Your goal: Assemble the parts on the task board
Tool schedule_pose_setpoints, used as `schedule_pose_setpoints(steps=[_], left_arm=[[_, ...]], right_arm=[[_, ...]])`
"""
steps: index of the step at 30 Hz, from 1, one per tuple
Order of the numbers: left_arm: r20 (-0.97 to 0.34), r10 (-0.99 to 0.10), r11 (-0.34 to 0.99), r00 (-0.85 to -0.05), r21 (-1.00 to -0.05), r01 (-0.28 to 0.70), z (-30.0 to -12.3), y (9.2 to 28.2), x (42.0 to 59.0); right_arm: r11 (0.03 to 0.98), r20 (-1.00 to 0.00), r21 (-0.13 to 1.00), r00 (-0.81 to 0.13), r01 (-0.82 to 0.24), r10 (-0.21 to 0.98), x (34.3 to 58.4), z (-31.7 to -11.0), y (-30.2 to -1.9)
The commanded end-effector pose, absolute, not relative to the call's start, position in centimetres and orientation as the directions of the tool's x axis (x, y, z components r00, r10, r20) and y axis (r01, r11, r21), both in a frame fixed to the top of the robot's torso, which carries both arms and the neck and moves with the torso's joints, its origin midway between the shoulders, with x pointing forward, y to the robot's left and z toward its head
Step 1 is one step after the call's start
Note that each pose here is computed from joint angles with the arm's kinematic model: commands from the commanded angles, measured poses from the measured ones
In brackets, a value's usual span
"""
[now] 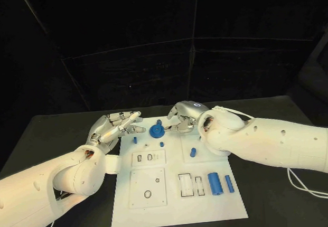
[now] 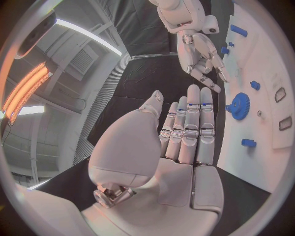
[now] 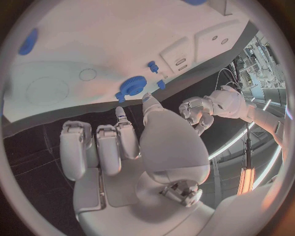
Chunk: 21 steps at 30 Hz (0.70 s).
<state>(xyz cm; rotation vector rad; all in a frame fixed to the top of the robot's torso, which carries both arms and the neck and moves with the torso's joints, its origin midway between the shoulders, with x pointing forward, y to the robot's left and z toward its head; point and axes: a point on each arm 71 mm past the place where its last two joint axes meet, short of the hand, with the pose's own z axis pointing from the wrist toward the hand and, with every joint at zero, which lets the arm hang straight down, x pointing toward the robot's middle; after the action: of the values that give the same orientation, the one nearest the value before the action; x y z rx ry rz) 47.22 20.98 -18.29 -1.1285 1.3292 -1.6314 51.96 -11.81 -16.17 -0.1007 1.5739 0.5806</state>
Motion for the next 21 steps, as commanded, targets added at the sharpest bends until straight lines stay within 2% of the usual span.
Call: schedule_pose_setpoints(steps=[1,5,9,15,21], left_arm=[[0.178,-0.92,-0.198,-0.348,-0.98,0.023,-18.1,21.1,47.2],[0.176,-0.922,-0.196,-0.344,-0.98,0.024,-18.1,21.3,47.3],[0.178,-0.921,-0.197,-0.347,-0.98,0.022,-18.1,21.2,47.3],[0.183,-0.916,-0.203,-0.358,-0.979,0.018,-18.2,20.7,47.3],[0.185,-0.913,-0.205,-0.363,-0.979,0.016,-18.2,20.4,47.4]], right_arm=[[0.793,-0.9,0.417,-0.079,-0.443,0.429,51.2,-15.0,-13.7],[0.78,-0.882,0.466,-0.142,-0.417,0.45,50.8,-14.9,-17.2],[0.764,-0.866,0.495,-0.158,-0.415,0.475,50.7,-14.7,-20.5],[0.764,-0.86,0.506,-0.159,-0.401,0.485,51.2,-14.8,-23.6],[0.78,-0.865,0.5,-0.168,-0.375,0.474,52.2,-15.6,-25.5]])
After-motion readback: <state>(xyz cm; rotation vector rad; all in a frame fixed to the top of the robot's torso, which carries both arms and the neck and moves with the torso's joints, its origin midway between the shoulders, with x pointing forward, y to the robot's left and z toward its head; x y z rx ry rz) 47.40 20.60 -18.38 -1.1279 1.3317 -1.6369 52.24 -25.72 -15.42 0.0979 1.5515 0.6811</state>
